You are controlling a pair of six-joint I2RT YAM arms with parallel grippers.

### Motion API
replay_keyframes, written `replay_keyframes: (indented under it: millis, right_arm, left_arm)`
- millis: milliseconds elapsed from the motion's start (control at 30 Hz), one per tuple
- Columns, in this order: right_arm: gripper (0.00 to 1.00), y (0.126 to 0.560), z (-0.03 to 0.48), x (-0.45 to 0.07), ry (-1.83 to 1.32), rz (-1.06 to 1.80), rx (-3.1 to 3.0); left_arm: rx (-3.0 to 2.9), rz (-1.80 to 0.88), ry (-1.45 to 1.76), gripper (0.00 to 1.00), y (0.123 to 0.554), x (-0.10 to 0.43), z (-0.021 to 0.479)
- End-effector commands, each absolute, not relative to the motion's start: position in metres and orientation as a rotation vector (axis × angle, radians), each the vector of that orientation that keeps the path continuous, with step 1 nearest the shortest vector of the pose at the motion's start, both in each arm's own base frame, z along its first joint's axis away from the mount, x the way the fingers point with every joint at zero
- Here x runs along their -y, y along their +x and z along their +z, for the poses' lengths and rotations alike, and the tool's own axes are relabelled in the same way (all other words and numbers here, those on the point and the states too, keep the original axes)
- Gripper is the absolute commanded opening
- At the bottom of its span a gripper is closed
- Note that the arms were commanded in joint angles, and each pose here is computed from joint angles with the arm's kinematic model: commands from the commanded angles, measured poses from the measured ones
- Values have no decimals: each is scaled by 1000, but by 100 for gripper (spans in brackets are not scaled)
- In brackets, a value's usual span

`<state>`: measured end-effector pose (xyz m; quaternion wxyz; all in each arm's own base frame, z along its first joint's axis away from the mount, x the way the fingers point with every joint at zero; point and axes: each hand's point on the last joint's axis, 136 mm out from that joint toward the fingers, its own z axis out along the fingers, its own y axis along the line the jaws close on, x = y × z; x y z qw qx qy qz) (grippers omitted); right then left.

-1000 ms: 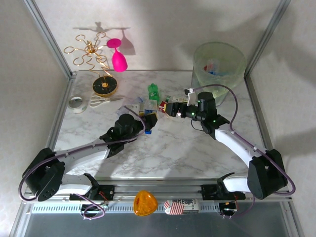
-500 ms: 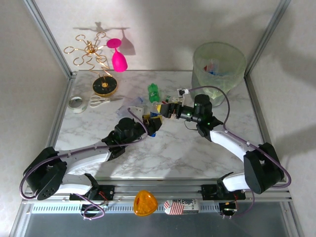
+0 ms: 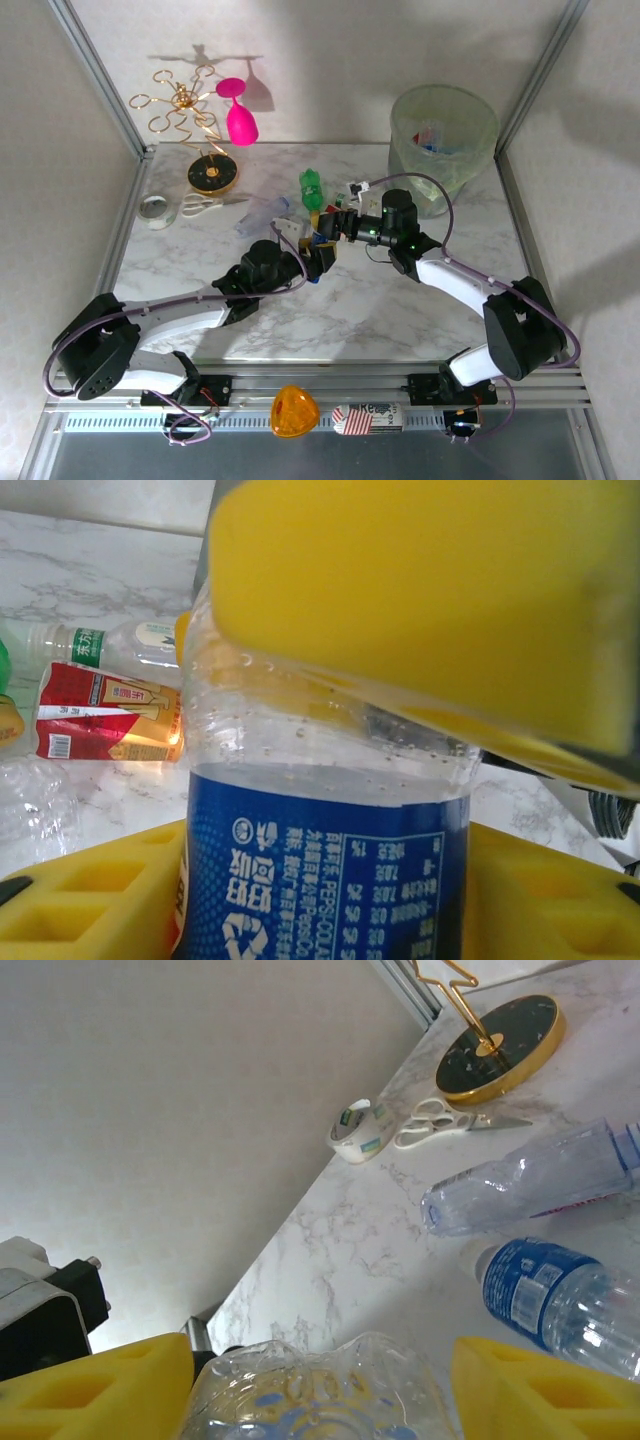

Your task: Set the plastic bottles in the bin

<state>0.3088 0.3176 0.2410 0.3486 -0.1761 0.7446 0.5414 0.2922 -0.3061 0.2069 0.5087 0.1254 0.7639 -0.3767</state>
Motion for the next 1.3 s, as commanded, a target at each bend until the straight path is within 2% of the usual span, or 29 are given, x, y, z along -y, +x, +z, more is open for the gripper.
replay_keyframes:
  millis: [0,67,333,467,633,867,1067,1267]
  right_arm:
    - [60,315,246,-321,-474,1370,-1918]
    - [58,316,244,-319,-469,1343,-1927]
    - [54,338,247,-297,-400,1106,-1960]
    - [54,359,265,-275,-372,955,-1946]
    - [54,389,314,-239,-345,805,-1849]
    - [54,436,396,-157,-149,622,-1668]
    - [52,451,461,-88,32,519,-1449]
    - [51,455,494,-50,142,480,-1280]
  left_arm:
    - [-1789,-915,317,65,291,312,226]
    - [-1783,-905,300,75,292,308,227]
    - [-1734,-868,198,91,293,286,238]
    - [-1677,-816,53,99,297,256,246]
    - [-1634,-705,-197,99,307,206,244]
    - [-1637,-671,-448,100,318,150,216]
    - [-1657,-655,-535,100,320,130,194]
    - [-1678,-655,-528,100,321,132,186]
